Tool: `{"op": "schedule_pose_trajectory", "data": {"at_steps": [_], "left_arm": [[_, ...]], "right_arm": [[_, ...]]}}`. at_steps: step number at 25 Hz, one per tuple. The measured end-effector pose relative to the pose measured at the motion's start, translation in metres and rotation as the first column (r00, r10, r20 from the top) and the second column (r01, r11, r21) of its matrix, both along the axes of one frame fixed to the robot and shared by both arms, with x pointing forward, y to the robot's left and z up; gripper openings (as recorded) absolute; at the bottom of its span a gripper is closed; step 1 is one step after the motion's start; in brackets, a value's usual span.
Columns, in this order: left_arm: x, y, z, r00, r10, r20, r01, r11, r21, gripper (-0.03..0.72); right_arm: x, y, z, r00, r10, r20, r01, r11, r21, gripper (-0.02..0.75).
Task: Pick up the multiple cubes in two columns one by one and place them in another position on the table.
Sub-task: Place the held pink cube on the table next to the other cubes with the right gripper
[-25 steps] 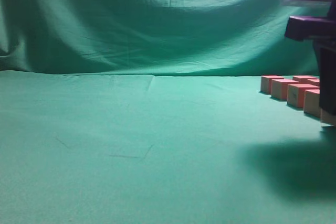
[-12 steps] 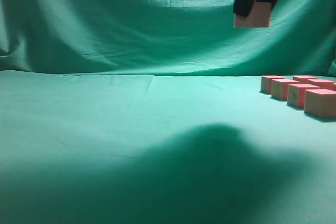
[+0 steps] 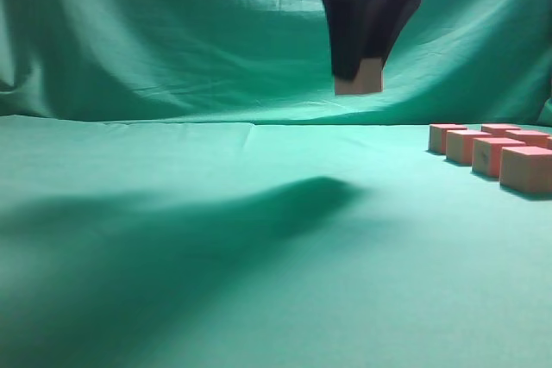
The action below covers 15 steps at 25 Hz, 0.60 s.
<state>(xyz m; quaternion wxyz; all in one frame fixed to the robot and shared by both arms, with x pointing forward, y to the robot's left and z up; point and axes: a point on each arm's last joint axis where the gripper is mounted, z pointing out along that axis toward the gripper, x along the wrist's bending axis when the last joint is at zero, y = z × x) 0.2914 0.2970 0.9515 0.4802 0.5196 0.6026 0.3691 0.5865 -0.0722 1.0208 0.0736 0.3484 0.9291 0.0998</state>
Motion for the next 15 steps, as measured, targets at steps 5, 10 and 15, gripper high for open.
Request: {"op": "schedule_pose_trajectory", "data": {"at_steps": [5, 10, 15], "left_arm": [[0.000, 0.000, 0.000, 1.000, 0.000, 0.000, 0.000, 1.000, 0.000, 0.000], [0.000, 0.000, 0.000, 1.000, 0.000, 0.000, 0.000, 1.000, 0.000, 0.000], [0.000, 0.000, 0.000, 1.000, 0.000, 0.000, 0.000, 1.000, 0.000, 0.000]], "right_arm": [[0.011, 0.011, -0.032, 0.997, 0.029, -0.067, -0.030, 0.999, -0.014, 0.263], [0.016, 0.014, -0.052, 0.995, 0.039, -0.096, -0.042, 0.999, -0.025, 0.263], [0.020, 0.017, -0.062, 0.996, 0.038, -0.086, -0.040, 0.999, -0.017, 0.263]]}}
